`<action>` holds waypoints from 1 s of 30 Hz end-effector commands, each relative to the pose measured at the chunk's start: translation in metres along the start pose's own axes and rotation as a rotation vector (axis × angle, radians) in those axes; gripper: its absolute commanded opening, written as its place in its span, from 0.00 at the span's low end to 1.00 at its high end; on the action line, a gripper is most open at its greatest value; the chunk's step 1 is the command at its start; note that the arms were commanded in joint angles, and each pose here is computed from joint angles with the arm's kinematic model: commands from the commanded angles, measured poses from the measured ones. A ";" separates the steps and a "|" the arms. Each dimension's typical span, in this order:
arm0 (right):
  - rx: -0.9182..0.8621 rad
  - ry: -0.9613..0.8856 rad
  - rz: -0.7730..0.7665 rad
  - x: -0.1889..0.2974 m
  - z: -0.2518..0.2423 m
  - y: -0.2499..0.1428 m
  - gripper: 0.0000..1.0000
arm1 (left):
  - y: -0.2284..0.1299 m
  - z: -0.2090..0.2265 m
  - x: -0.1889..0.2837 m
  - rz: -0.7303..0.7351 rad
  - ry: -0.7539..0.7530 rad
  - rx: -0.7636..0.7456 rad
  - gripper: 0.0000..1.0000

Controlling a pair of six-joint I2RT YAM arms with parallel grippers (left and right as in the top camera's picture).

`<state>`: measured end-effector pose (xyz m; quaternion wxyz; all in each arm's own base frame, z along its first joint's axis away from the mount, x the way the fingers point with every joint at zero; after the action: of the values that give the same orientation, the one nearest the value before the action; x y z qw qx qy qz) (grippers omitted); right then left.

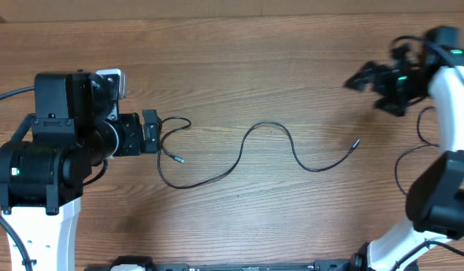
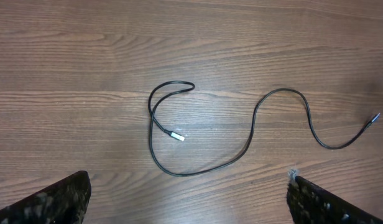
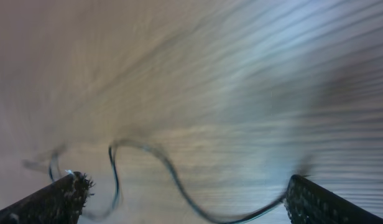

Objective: Untangle cables

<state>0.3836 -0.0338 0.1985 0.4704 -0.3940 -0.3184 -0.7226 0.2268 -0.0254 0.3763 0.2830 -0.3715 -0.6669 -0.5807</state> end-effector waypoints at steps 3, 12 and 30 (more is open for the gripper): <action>0.056 0.006 0.186 -0.055 0.030 -0.045 1.00 | 0.001 0.000 -0.001 -0.001 -0.007 -0.015 0.99; 0.061 0.020 0.387 -0.110 0.080 -0.116 1.00 | 0.001 0.000 -0.001 -0.001 -0.007 -0.015 1.00; -0.127 -0.007 0.388 -0.197 0.137 -0.216 1.00 | 0.001 0.000 -0.001 -0.001 -0.008 -0.015 1.00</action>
<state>0.2787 0.2316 0.0824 0.6034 -0.4373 -0.2236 -0.6282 0.2268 -0.0254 0.3763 0.2830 -0.3715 -0.6669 -0.5807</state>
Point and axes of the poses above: each gripper's point midway between its finger pads, its own x axis back along the fingers, its own z axis along the line the jaws close on, y = z × x, the point moved 7 cm from there along x, back along the fingers, and after that the axes turned 2 degrees about -x, right-handed, at the moved point
